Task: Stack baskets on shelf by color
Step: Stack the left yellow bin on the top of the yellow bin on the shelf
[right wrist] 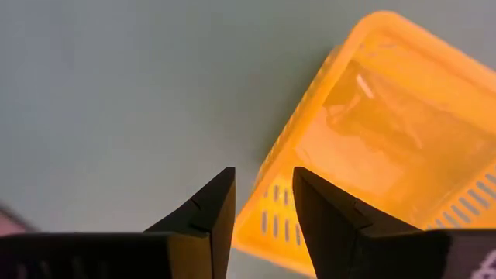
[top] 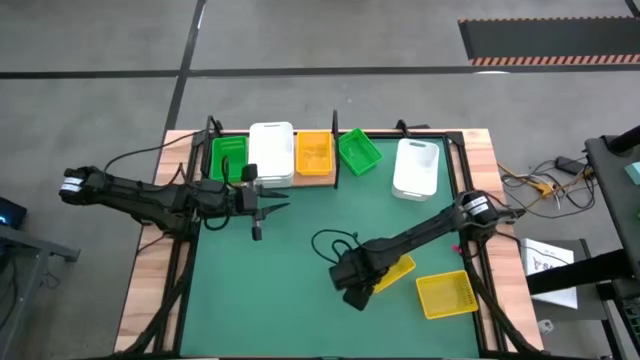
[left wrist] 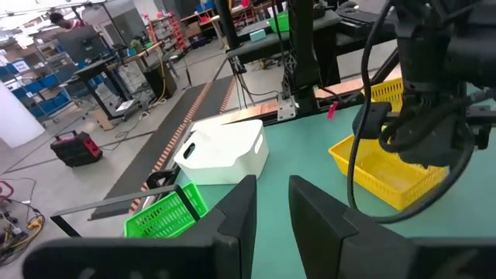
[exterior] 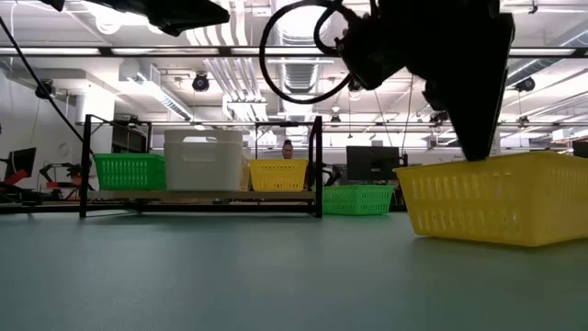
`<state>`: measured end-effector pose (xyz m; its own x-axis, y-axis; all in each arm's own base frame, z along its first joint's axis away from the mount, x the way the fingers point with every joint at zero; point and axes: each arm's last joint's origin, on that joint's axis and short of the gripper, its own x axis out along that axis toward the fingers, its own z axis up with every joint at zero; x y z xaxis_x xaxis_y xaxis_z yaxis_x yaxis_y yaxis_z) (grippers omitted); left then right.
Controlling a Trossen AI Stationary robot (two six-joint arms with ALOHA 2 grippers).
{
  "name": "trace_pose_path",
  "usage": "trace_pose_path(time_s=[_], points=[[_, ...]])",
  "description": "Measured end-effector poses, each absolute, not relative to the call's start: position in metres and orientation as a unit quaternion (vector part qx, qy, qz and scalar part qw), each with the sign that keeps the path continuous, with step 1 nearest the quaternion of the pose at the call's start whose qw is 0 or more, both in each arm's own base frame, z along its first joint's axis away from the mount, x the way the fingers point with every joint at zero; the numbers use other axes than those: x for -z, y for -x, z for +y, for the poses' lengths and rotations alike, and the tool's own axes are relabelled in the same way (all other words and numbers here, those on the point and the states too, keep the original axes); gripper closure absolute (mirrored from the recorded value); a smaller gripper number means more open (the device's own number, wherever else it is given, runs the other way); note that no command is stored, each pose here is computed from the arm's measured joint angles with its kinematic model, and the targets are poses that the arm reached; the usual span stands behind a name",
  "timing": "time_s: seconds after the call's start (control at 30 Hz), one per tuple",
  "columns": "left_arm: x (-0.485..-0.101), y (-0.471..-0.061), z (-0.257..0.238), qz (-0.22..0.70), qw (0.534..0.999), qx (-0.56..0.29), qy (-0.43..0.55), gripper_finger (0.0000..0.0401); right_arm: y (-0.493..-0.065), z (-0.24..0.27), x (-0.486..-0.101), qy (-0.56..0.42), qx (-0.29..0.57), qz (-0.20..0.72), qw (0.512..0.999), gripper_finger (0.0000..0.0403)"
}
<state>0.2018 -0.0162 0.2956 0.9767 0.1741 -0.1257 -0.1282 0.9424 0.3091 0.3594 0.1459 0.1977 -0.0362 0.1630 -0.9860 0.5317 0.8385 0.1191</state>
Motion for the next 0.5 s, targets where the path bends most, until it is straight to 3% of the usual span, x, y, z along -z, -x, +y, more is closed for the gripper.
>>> trace_pose_path(time_s=[0.2,0.43,0.5], points=[[-0.297,-0.201,-0.016,0.074,0.983,-0.077,-0.151,0.034,-0.364,0.147,-0.181,-0.229,0.161,0.709,0.648,0.0306],[-0.297,-0.2,-0.016,0.071,0.983,-0.078,-0.151,0.034,-0.363,0.151,-0.175,-0.211,0.149,0.716,0.649,0.0383],[-0.298,-0.199,-0.016,0.07,0.983,-0.078,-0.15,0.034,-0.362,0.152,-0.178,-0.205,0.145,0.714,0.654,0.0389]])
